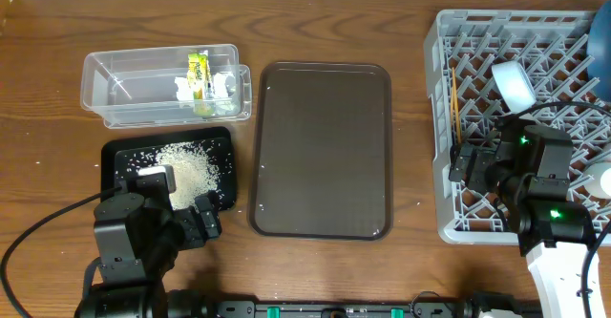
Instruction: Sort waste into correct bins and load items into the dishwasher rack
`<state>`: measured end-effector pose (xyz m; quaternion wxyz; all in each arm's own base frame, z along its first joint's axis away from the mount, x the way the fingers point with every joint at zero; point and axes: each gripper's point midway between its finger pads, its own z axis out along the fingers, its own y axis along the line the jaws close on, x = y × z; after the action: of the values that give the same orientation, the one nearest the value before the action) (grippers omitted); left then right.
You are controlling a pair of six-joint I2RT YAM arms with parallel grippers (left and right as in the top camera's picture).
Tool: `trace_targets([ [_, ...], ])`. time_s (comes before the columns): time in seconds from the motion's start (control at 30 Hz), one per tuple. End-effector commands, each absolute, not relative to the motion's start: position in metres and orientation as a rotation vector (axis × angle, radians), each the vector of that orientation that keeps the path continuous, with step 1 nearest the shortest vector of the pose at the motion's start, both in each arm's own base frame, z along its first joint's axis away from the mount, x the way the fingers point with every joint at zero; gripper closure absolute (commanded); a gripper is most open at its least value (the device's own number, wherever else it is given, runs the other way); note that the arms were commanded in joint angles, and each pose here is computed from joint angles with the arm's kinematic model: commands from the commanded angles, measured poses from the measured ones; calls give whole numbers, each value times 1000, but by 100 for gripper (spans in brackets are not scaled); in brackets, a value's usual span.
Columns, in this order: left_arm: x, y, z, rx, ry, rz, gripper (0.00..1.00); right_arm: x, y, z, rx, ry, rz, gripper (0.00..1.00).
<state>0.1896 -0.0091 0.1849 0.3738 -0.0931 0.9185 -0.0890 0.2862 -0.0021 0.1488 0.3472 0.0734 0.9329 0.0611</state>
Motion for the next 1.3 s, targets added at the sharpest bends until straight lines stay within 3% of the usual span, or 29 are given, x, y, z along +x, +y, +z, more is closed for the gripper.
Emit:
trace_targets([
  [0.0, 189, -6, 183, -238, 2355, -207, 5, 285, -5, 150, 201, 2414, 148, 1],
  [0.43, 189, -6, 183, -238, 2355, -207, 5, 249, 5, 212, 128, 2124, 175, 1],
  [0.97, 189, -6, 183, -238, 2355, -207, 5, 244, 21, 180, -8, 1593, 191, 1],
  [1.27, 189, -6, 183, -238, 2355, -207, 5, 245, 25, 160, -103, 1628, 114, 1],
])
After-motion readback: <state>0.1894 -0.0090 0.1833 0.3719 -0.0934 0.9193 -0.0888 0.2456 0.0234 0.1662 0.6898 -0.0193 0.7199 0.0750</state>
